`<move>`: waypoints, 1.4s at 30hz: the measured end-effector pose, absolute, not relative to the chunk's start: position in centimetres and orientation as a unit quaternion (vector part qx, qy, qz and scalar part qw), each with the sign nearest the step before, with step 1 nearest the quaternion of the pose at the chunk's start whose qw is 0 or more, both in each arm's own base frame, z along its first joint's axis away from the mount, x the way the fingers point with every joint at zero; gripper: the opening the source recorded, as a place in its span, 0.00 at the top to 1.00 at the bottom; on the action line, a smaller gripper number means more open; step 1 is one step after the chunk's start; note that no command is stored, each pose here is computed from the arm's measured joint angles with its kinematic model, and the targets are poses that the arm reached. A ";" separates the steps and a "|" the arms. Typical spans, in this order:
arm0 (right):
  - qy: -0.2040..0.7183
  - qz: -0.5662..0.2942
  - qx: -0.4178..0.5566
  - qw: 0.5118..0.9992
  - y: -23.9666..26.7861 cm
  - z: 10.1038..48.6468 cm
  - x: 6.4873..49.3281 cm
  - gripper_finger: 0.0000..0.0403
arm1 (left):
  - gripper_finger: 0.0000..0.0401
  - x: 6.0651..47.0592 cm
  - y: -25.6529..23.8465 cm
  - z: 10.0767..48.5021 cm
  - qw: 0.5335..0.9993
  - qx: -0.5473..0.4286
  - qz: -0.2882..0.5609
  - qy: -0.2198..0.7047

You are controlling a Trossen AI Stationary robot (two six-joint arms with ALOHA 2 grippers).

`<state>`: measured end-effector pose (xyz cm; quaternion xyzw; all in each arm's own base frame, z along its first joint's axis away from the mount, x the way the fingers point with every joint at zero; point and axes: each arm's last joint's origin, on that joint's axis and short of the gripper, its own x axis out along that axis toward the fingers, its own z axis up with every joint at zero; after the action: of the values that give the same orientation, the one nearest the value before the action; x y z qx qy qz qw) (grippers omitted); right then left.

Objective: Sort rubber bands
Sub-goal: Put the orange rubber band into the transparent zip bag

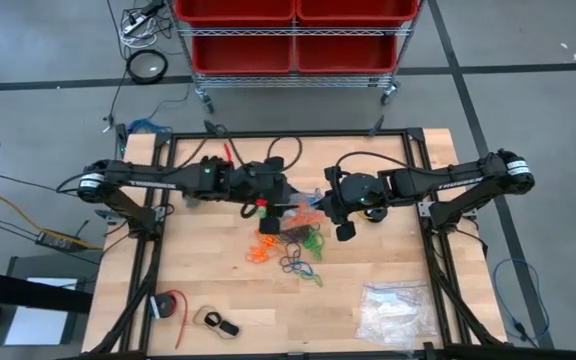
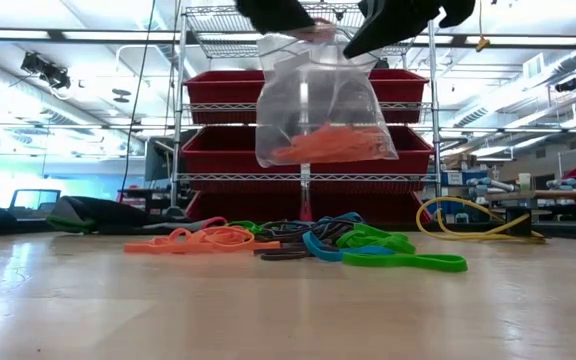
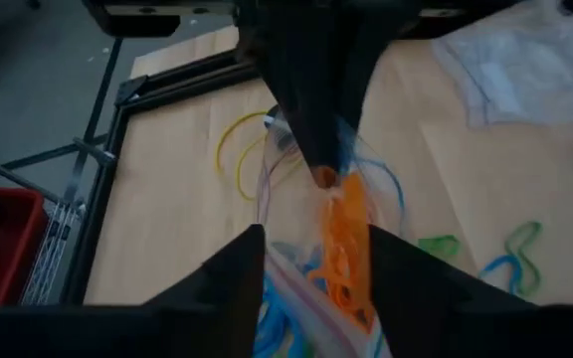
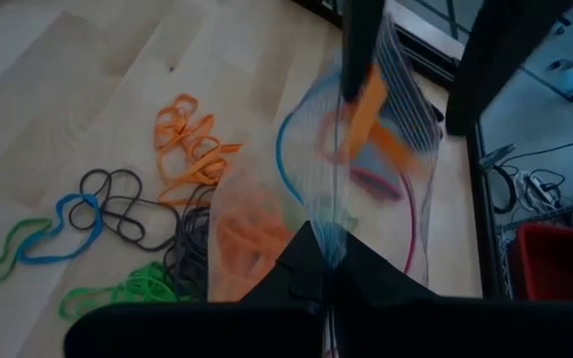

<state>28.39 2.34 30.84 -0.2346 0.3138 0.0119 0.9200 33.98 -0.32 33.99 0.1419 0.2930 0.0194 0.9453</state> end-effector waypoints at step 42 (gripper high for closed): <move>0.310 0.013 -0.231 0.922 2.5 30.9 28.4 1.00 | 0.50 24.1 -2.7 15.5 0.950 -0.013 0.048 0.309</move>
<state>28.42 2.52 30.90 -0.2314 0.3096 0.0131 0.9222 24.06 -2.67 15.52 -0.0132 0.3090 0.0476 0.9498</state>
